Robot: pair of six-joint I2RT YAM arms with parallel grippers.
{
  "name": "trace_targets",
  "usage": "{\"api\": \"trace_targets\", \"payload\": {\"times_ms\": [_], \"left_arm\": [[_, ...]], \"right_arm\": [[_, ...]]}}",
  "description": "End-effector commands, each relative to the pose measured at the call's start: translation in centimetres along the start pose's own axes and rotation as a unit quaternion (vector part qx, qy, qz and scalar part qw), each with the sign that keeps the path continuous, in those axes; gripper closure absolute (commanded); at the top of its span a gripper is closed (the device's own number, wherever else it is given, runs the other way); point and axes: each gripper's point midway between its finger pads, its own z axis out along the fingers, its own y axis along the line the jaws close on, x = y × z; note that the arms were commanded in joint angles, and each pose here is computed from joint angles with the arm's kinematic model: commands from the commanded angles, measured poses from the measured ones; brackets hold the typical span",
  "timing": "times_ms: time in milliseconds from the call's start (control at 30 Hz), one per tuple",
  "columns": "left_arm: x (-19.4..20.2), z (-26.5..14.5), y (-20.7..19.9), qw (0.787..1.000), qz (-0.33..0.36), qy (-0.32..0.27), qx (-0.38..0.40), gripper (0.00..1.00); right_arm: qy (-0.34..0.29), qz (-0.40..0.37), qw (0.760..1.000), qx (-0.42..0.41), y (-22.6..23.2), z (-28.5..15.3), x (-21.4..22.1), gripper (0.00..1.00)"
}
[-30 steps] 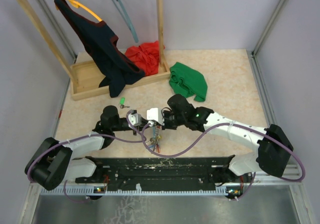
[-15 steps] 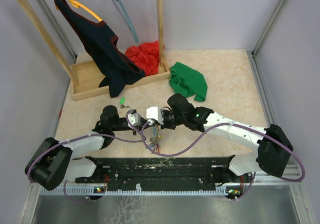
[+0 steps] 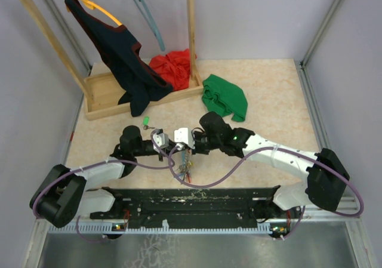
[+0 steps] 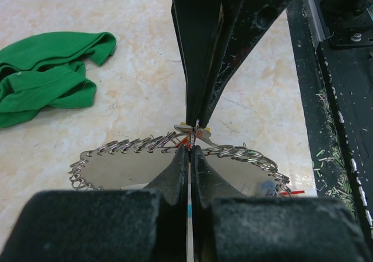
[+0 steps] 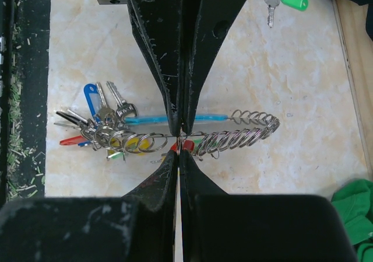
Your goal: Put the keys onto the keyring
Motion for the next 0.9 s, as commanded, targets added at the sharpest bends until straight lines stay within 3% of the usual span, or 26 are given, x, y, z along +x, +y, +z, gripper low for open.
{"api": "trace_targets", "payload": {"times_ms": [0, 867], "left_arm": [[-2.2, 0.6, 1.6, 1.000, 0.005, -0.019, -0.015, 1.00], [-3.8, -1.2, 3.3, 0.990, -0.097, -0.074, -0.077, 1.00]], "right_arm": [[-0.045, -0.045, 0.998, 0.010, -0.9, -0.1, -3.5, 1.00], [0.025, -0.092, 0.993, 0.063, -0.9, 0.3, 0.0, 1.00]]}}
